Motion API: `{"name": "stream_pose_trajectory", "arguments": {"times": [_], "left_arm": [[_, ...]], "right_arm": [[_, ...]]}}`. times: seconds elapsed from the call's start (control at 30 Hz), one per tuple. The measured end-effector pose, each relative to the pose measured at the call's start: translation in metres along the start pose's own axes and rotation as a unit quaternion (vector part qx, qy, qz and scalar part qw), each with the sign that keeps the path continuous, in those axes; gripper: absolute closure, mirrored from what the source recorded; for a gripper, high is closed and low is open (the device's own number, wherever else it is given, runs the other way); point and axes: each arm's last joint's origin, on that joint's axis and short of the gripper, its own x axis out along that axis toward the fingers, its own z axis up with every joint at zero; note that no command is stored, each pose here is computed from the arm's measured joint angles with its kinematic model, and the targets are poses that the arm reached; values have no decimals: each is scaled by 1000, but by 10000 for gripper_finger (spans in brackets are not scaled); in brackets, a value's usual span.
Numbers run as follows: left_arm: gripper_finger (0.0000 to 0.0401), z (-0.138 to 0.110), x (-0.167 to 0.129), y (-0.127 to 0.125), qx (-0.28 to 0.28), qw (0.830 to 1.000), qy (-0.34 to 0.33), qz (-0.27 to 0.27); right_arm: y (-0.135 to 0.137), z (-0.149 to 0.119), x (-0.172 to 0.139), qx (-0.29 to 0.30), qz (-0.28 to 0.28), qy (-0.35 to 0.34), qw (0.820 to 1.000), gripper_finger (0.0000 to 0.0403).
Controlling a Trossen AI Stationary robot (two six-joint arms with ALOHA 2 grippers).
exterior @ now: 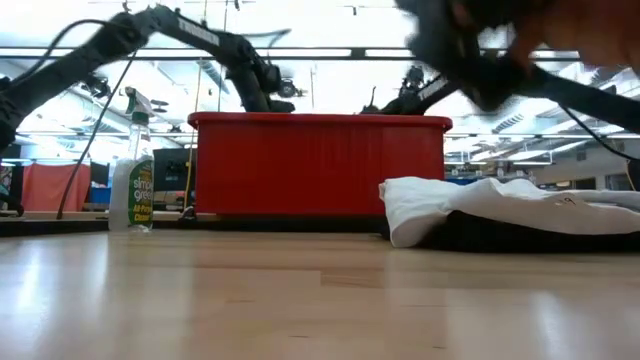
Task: Fold laundry
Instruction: Fold the blue shorts on the table
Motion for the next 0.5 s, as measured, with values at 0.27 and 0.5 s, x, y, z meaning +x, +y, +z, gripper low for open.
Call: {"name": "stream_pose_trajectory", "arguments": {"times": [0.27,0.5], "left_arm": [[209,-1,-89,-22,18,995,-88,41],[209,-20,-187,-77,-6,979,-204,13]], "right_arm": [[70,70,-110,-92,62,-164,980,384],[155,86,-216,-187,130,-230,946,384]]}}
